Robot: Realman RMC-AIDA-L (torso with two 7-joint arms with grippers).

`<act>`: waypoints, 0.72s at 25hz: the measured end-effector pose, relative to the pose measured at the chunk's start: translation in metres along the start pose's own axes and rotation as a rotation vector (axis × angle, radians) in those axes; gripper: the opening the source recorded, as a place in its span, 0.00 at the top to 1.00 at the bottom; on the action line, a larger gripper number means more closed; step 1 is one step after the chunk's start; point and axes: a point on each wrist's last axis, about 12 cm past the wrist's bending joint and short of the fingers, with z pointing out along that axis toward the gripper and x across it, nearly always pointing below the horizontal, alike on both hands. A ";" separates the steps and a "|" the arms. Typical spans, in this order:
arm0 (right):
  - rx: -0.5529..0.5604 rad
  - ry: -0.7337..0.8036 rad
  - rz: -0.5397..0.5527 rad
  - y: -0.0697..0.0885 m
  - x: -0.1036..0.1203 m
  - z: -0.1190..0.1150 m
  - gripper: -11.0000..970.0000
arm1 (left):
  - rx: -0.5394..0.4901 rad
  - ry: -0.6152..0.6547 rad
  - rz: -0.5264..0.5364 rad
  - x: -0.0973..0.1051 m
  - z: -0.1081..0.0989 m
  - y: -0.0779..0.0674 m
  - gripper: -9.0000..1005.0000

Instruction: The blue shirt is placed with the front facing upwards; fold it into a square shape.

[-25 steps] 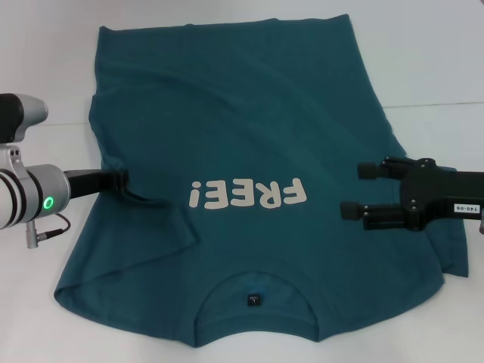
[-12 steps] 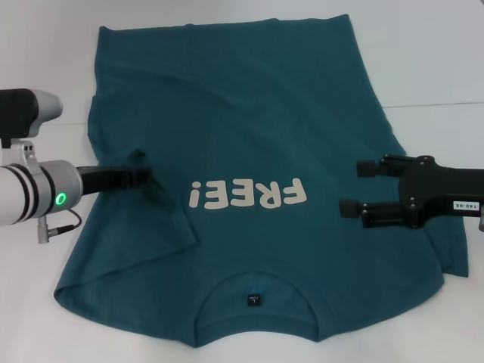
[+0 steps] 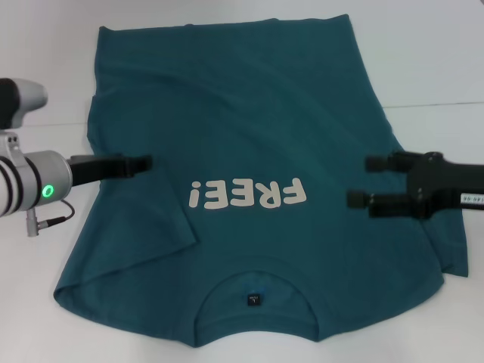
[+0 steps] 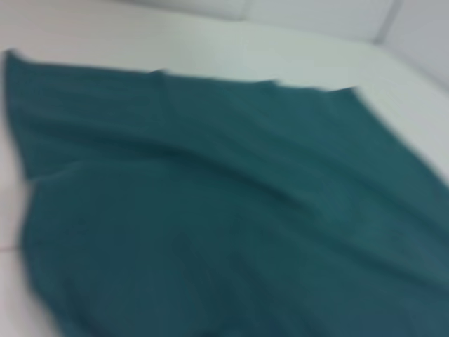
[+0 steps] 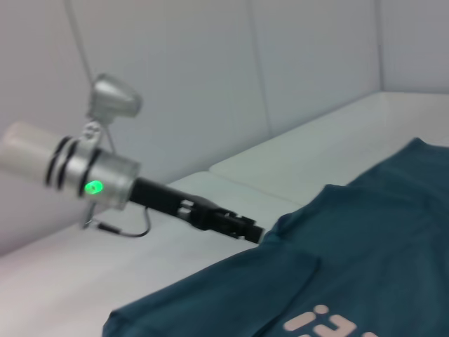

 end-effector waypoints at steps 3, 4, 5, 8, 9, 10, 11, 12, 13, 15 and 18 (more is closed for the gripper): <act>0.037 -0.014 0.078 -0.006 -0.007 -0.011 0.03 | 0.140 -0.059 0.031 -0.002 -0.015 -0.007 0.37; 0.045 -0.026 0.096 -0.007 -0.009 -0.017 0.03 | 0.188 -0.088 0.044 -0.002 -0.020 -0.009 0.35; 0.050 -0.039 0.109 -0.008 -0.011 -0.022 0.03 | 0.232 -0.116 0.062 -0.002 -0.025 -0.011 0.33; 0.060 -0.090 0.171 -0.008 -0.020 -0.042 0.03 | 0.371 -0.240 0.146 0.004 -0.042 -0.018 0.26; 0.074 -0.104 0.219 -0.009 -0.024 -0.050 0.03 | 0.398 -0.287 0.167 0.008 -0.047 -0.018 0.24; 0.089 -0.118 0.281 -0.011 -0.028 -0.058 0.03 | 0.406 -0.317 0.177 0.011 -0.049 -0.017 0.22; 0.119 -0.134 0.360 -0.015 -0.031 -0.067 0.03 | 0.404 -0.338 0.179 0.016 -0.051 -0.015 0.20; 0.144 -0.144 0.455 -0.018 -0.032 -0.075 0.03 | 0.400 -0.354 0.181 0.020 -0.052 -0.013 0.18; 0.204 -0.161 0.662 -0.025 -0.029 -0.093 0.03 | 0.394 -0.350 0.178 0.025 -0.052 -0.012 0.16; 0.233 -0.169 0.764 -0.027 -0.027 -0.102 0.03 | 0.389 -0.340 0.170 0.030 -0.051 -0.010 0.14; 0.296 -0.154 0.956 -0.028 -0.012 -0.122 0.03 | 0.391 -0.323 0.171 0.036 -0.049 -0.010 0.11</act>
